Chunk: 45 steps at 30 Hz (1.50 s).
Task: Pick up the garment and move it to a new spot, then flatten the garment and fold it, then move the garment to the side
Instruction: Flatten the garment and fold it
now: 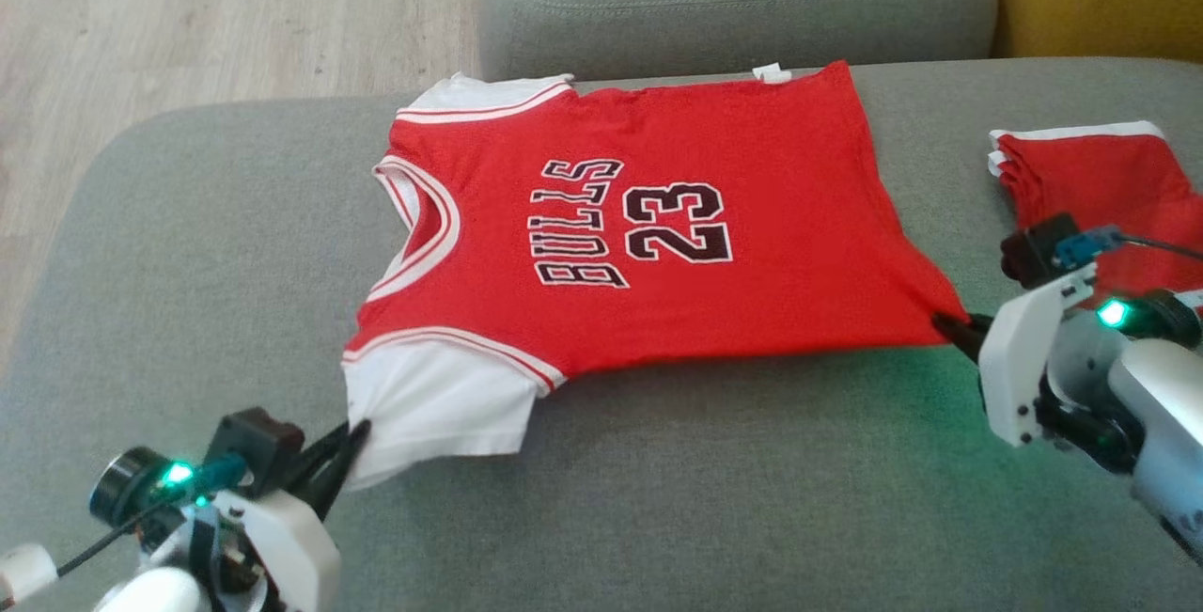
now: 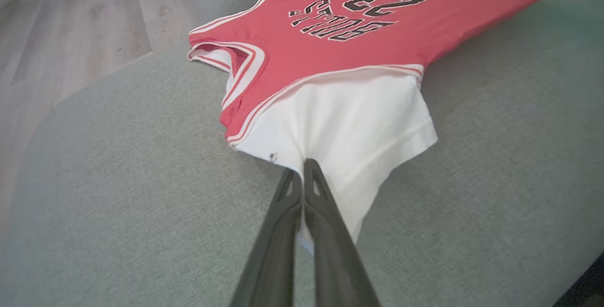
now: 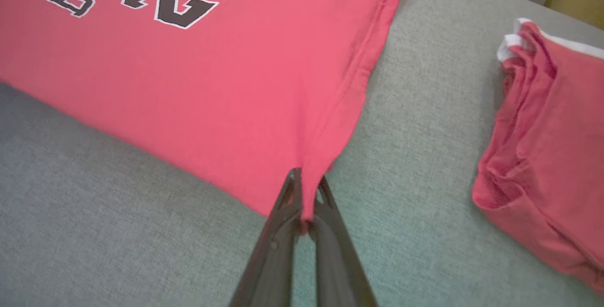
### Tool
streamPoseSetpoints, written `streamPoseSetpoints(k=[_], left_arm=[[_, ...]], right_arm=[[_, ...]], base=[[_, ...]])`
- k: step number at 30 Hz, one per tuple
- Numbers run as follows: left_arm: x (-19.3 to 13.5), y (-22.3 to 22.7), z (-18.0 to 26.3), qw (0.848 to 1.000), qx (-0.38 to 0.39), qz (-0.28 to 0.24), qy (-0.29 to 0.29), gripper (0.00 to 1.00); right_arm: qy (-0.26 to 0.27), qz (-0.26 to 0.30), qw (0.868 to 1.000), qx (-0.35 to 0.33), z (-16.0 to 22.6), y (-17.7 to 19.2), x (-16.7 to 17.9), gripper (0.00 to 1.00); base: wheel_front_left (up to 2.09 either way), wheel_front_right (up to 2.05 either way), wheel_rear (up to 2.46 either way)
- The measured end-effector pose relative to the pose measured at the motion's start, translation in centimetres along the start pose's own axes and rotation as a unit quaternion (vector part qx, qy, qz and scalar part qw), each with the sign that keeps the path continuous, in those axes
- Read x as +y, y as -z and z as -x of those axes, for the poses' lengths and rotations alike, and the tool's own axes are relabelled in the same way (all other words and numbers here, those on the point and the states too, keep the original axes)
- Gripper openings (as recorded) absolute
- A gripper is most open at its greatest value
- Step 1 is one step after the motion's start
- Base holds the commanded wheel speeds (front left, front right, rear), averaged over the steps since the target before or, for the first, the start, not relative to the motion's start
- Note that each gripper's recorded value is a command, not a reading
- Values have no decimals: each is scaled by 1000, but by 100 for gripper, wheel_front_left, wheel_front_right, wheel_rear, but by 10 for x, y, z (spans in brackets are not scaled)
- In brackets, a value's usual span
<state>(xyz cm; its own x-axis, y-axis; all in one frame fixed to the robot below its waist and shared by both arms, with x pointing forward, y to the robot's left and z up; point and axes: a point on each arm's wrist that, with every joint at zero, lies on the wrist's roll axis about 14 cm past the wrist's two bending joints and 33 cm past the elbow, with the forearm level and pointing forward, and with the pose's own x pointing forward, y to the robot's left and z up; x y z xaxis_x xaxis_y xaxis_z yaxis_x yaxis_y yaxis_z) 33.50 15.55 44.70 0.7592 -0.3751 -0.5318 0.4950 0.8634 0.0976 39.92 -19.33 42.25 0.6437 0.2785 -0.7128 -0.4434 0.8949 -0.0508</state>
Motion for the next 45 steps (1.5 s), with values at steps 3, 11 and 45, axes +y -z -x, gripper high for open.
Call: streamPoseSetpoints(k=[3, 11, 45], left_arm=[[-2, -4, 1, 1000, -3, 6, 2, 0], [15, -17, -14, 1000, 0, -1, -9, 0], [100, -54, -149, 989, 68, -127, -23, 0]], right_arm=[[-4, -4, 1000, 3, 2, 3, -1, 0], [-7, -15, 1000, 4, -8, -1, -5, 0], [35, -25, 999, -3, -93, -54, -39, 0]], base=[[0, 0, 0], [0, 0, 0], [0, 0, 0]])
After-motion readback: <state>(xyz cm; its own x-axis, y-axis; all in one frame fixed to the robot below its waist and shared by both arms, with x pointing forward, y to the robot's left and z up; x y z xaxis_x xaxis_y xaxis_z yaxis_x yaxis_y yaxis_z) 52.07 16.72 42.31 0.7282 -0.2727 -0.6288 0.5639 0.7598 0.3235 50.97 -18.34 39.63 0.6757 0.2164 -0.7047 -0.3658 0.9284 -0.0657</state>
